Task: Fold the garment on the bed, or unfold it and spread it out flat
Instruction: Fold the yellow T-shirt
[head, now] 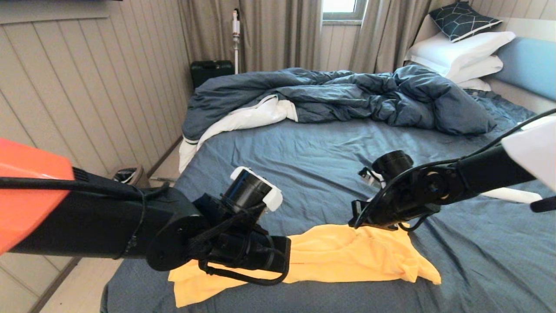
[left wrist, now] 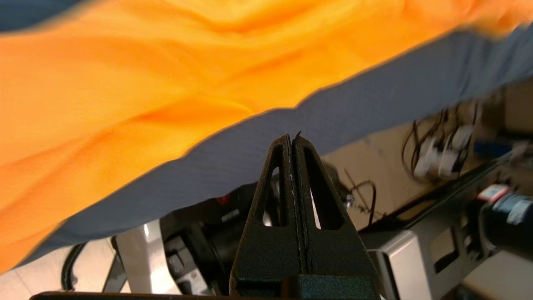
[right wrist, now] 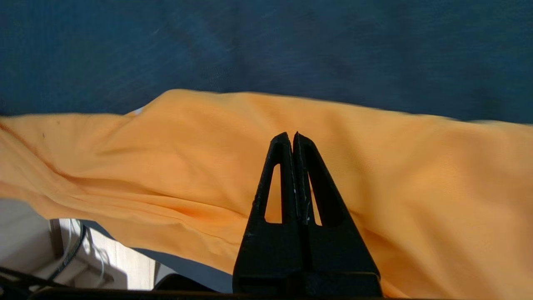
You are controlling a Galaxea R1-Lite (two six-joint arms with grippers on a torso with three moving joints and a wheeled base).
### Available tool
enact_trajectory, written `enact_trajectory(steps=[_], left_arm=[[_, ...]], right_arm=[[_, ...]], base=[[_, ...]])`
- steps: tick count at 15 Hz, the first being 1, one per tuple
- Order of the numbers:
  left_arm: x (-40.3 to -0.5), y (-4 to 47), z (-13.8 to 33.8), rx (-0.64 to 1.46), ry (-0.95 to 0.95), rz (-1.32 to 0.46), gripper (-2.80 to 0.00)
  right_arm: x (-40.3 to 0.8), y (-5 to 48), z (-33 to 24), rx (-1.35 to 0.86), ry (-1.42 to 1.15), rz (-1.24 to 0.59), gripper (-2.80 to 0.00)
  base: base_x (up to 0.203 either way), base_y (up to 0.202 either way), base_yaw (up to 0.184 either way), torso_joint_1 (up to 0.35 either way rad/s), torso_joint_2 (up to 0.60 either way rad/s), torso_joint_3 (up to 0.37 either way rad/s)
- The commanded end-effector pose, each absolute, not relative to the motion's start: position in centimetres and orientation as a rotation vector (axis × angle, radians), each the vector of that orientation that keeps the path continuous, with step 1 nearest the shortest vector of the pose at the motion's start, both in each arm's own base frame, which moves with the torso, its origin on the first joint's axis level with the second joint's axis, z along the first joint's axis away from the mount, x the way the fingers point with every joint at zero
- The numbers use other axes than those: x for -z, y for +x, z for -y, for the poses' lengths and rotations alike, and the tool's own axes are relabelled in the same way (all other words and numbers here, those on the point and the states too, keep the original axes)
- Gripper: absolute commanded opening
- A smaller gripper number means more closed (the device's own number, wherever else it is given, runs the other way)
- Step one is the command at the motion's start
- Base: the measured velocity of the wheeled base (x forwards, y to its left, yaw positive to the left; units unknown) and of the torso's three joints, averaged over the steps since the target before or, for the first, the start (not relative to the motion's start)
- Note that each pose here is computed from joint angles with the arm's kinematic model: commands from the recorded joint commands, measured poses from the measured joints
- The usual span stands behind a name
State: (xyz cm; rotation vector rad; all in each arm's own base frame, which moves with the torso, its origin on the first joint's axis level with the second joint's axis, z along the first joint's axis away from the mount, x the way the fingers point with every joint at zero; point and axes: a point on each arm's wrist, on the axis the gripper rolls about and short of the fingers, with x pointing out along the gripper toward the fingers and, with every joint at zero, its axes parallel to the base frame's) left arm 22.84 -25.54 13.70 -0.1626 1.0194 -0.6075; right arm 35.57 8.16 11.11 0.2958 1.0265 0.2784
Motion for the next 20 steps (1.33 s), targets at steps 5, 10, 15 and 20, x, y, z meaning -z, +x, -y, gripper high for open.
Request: enact_trajectory(steps=[5, 10, 15, 20], left_arm=[[-17.0, 22.0, 15.7, 0.366, -0.288, -0.876, -2.8], [-16.0, 17.4, 8.3, 0.201, -0.344, -0.853, -2.8], [-15.5, 16.7, 7.7, 0.184, -0.351, -0.865, -2.8], [-15.5, 16.0, 6.7, 0.139, -0.357, -0.836, -2.8]], right_arm=[[-12.6, 32.0, 1.3, -0.128, 0.278, -0.974, 0.0], [-10.2, 30.0, 3.5, -0.207, 0.213, -1.048, 0.0], [-8.3, 29.7, 3.6, -0.213, 0.224, -1.116, 0.0], [-6.8, 30.4, 3.4, -0.221, 0.231, -1.157, 0.0]], base=[[0.0, 0.0, 0.0, 0.0, 0.0, 0.0], [0.0, 0.0, 0.0, 0.0, 0.0, 0.0], [0.0, 0.0, 0.0, 0.0, 0.0, 0.0], [0.0, 0.0, 0.0, 0.0, 0.0, 0.0]])
